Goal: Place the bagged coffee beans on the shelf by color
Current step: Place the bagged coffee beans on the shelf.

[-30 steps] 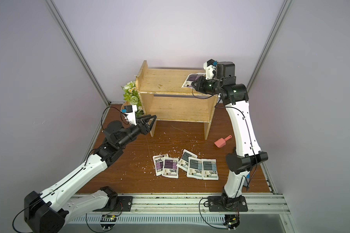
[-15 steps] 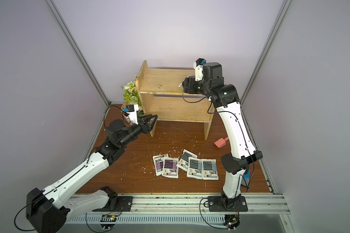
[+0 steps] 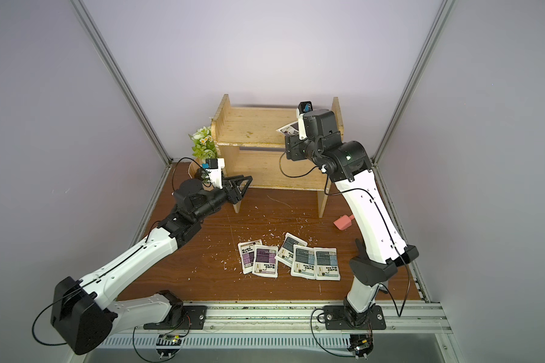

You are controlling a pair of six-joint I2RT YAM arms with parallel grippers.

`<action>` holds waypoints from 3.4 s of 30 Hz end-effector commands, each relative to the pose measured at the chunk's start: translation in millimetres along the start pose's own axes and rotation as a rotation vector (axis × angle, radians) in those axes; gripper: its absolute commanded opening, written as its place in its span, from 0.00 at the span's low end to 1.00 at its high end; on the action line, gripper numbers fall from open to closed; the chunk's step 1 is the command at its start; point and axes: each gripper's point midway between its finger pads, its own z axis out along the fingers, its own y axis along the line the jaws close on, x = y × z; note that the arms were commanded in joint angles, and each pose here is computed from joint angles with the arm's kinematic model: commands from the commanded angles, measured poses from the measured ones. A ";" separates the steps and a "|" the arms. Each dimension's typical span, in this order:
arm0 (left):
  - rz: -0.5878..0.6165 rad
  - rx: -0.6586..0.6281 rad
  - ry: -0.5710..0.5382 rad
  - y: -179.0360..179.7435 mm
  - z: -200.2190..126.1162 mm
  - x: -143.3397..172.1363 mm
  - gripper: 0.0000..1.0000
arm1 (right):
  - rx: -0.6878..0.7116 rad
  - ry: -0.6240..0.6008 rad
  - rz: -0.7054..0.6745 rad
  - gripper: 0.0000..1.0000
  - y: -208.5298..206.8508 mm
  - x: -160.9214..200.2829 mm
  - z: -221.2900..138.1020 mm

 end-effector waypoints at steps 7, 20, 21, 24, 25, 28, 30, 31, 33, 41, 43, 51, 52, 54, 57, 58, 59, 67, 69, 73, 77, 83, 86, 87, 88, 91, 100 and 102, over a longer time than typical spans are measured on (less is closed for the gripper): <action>0.014 0.078 -0.040 -14.8 13.6 -19.6 0.52 | -0.031 0.061 -0.013 0.76 -11.4 19.7 -42.1; 0.020 0.049 -0.038 -7.1 17.0 -15.9 0.52 | -0.581 -0.317 0.130 0.64 75.4 -50.4 -85.7; 0.026 0.046 -0.040 -6.8 16.4 -17.0 0.52 | -0.589 -0.326 0.122 0.61 79.2 -53.3 -82.7; 0.038 0.037 -0.038 -6.1 15.5 -17.1 0.52 | -0.584 -0.315 0.098 0.32 91.2 -55.4 -59.1; 0.043 0.036 -0.037 -5.9 15.5 -17.3 0.52 | -0.575 -0.304 0.081 0.26 95.7 -54.8 -50.0; 0.055 0.033 -0.041 -6.7 13.7 -19.4 0.51 | -0.498 -0.269 0.037 0.08 103.9 -53.6 -19.7; 0.052 0.020 -0.048 -3.7 11.8 -21.5 0.49 | -0.439 -0.247 0.000 0.06 109.6 -50.7 1.2; 0.049 0.015 -0.051 -1.7 11.3 -22.0 0.49 | -0.405 -0.237 -0.014 0.06 110.3 -48.7 10.9; 0.038 0.013 -0.055 1.1 10.6 -23.5 0.49 | -0.327 -0.217 -0.048 0.06 111.2 -44.4 29.7; 0.032 0.017 -0.060 5.1 9.1 -26.9 0.49 | -0.086 -0.171 -0.147 0.06 99.6 -27.0 49.3; 0.028 0.018 -0.054 6.2 10.1 -25.0 0.50 | -0.038 -0.160 -0.151 0.06 89.0 -22.1 46.1; -0.008 0.055 -0.037 4.7 17.3 -18.4 0.50 | 0.124 -0.184 -0.161 0.08 42.0 -19.7 13.5; -0.012 0.065 -0.036 3.6 18.1 -17.5 0.50 | 0.145 -0.183 -0.166 0.08 36.5 -18.6 10.8; -0.023 0.082 -0.034 1.4 18.9 -15.9 0.50 | 0.176 -0.183 -0.174 0.08 27.4 -17.2 4.8; -0.022 0.089 -0.032 0.4 18.6 -14.3 0.50 | 0.217 -0.193 -0.164 0.08 12.3 -17.9 -7.3; -0.023 0.087 -0.030 0.7 18.1 -13.3 0.50 | 0.224 -0.199 -0.157 0.09 8.0 -18.7 -12.3; -0.022 0.086 -0.029 0.6 17.6 -12.9 0.50 | 0.233 -0.207 -0.150 0.09 2.7 -19.6 -16.4; -0.023 0.081 -0.022 1.0 11.5 -6.9 0.50 | 0.271 -0.243 -0.093 0.10 -30.1 -23.5 -36.1; -0.020 0.081 -0.022 0.2 10.3 -7.1 0.50 | 0.284 -0.246 -0.084 0.11 -35.6 -23.5 -39.5; -0.007 0.074 -0.018 -0.1 7.3 -6.5 0.50 | 0.241 -0.267 -0.056 0.11 -37.6 -26.9 -50.7; -0.005 0.064 -0.019 2.2 5.8 -5.7 0.50 | 0.030 -0.337 0.001 0.11 -11.4 -42.9 -72.1; -0.004 0.055 -0.027 3.8 3.3 -5.4 0.50 | -0.196 -0.429 0.038 0.10 32.3 -59.3 -93.1; 0.000 0.054 -0.027 4.2 3.0 -5.2 0.50 | -0.235 -0.421 0.013 0.10 50.6 -61.5 -80.0; 0.002 0.055 -0.028 3.0 2.5 -5.8 0.50 | -0.251 -0.412 0.003 0.10 57.8 -62.1 -72.4; 0.004 0.049 -0.030 4.1 2.2 -6.3 0.50 | -0.268 -0.405 -0.007 0.10 66.1 -63.3 -65.0; 0.012 0.041 -0.036 4.5 0.9 -8.5 0.51 | -0.280 -0.393 -0.024 0.11 80.8 -68.7 -45.2; 0.028 0.016 -0.051 7.7 -4.6 -14.2 0.51 | -0.194 -0.331 -0.099 0.10 94.4 -66.4 6.5; 0.028 0.013 -0.054 8.4 -5.6 -14.7 0.51 | -0.152 -0.303 -0.110 0.10 90.0 -60.4 15.1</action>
